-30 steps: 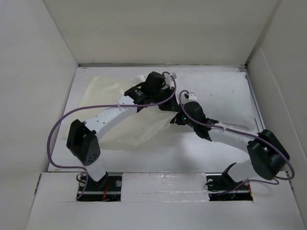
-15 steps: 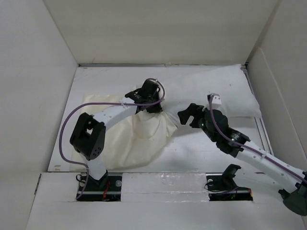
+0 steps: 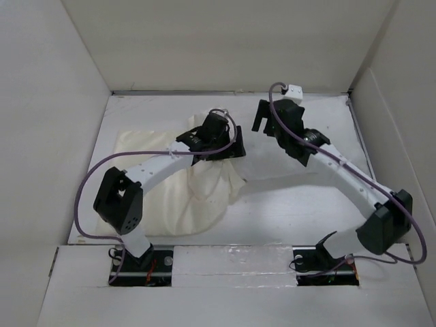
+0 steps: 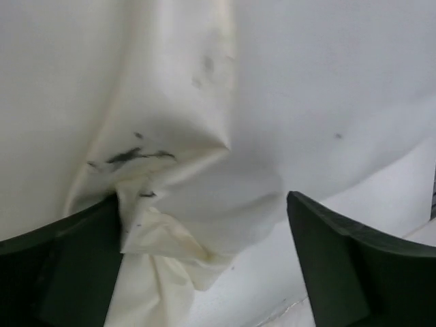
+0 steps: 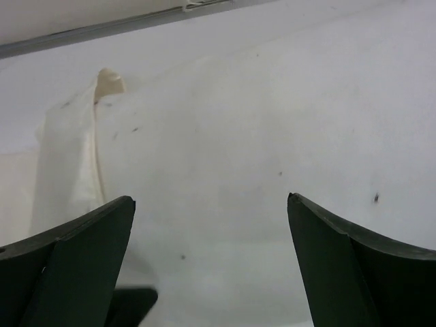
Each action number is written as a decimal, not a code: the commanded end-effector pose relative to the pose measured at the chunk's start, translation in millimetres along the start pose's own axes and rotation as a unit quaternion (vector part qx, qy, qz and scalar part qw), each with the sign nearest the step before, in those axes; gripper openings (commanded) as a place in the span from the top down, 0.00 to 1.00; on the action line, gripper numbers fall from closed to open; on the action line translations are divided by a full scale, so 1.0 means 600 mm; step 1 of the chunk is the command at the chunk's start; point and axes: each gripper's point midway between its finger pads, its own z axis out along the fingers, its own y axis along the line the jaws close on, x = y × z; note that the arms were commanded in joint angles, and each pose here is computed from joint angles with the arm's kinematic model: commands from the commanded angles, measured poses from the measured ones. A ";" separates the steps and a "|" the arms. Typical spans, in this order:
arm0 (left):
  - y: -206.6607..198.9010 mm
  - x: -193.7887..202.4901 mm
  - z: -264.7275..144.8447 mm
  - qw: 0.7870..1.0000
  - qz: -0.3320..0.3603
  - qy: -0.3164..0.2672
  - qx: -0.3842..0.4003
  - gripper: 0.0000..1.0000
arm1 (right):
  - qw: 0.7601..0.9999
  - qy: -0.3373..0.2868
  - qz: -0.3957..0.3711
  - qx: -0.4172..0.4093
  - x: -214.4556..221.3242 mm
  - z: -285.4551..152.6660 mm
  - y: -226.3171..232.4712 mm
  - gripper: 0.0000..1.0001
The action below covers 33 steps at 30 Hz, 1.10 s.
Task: Put the pillow into the pillowcase
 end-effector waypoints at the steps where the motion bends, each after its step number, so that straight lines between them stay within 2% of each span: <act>1: -0.025 -0.036 -0.077 0.999 0.012 -0.043 0.001 0.00 | 0.995 0.014 -0.068 0.065 -0.020 0.043 -0.050 0.01; 3: -0.031 -0.051 -0.116 0.998 -0.001 -0.060 0.000 0.00 | 0.991 0.066 -0.089 0.077 0.015 0.093 -0.056 0.01; 6: -0.034 -0.081 -0.152 0.996 -0.008 -0.093 -0.012 0.00 | 0.984 0.121 -0.106 0.075 0.083 0.119 -0.066 0.01; 8: -0.030 -0.095 -0.162 0.995 -0.008 -0.101 -0.019 0.00 | 0.987 0.132 -0.092 0.019 0.113 0.130 -0.037 0.01; 11: -0.018 -0.114 -0.139 0.995 -0.011 -0.088 -0.035 0.00 | 0.983 0.160 -0.086 -0.017 0.156 0.138 -0.028 0.04; 13: -0.023 -0.138 -0.118 0.994 0.000 -0.094 -0.049 0.00 | 0.981 0.172 -0.078 -0.030 0.166 0.143 -0.030 0.24; 15: -0.013 -0.147 -0.096 0.994 0.007 -0.084 -0.069 0.00 | 0.979 0.180 -0.073 -0.059 0.180 0.148 -0.014 0.35; 18: -0.020 -0.155 -0.043 0.996 0.016 -0.054 -0.062 0.00 | 0.979 0.180 -0.062 -0.070 0.185 0.141 -0.016 0.74; 19: -0.023 -0.153 -0.032 0.997 0.021 -0.047 -0.058 0.05 | 0.979 0.182 -0.061 -0.075 0.190 0.142 -0.015 0.83; 22: -0.030 -0.131 0.008 0.999 0.020 -0.009 -0.042 0.12 | 0.979 0.180 -0.059 -0.082 0.186 0.138 -0.011 0.94; 23: -0.029 -0.131 0.015 0.999 0.020 -0.009 -0.041 0.19 | 0.978 0.184 -0.060 -0.080 0.192 0.137 -0.014 1.00; 24: -0.019 -0.119 0.028 0.999 0.020 0.003 -0.049 0.24 | 0.978 0.184 -0.060 -0.080 0.192 0.137 -0.014 1.00; 26: -0.012 -0.111 0.038 0.998 0.020 0.008 -0.053 0.43 | 0.977 0.186 -0.060 -0.084 0.197 0.137 -0.013 1.00; 27: -0.008 -0.107 0.044 0.998 0.024 0.012 -0.056 0.67 | 0.977 0.187 -0.056 -0.089 0.200 0.139 -0.015 1.00; 29: -0.005 -0.103 0.043 0.998 0.024 0.018 -0.060 0.94 | 0.974 0.181 -0.047 -0.128 0.189 0.127 0.007 1.00; 30: -0.013 -0.113 0.039 0.998 0.024 0.010 -0.055 1.00 | 0.970 0.187 -0.049 -0.146 0.197 0.123 0.015 1.00; 33: -0.033 -0.136 0.015 0.998 0.033 -0.004 -0.053 1.00 | 0.955 0.175 -0.043 -0.237 0.169 0.086 0.071 1.00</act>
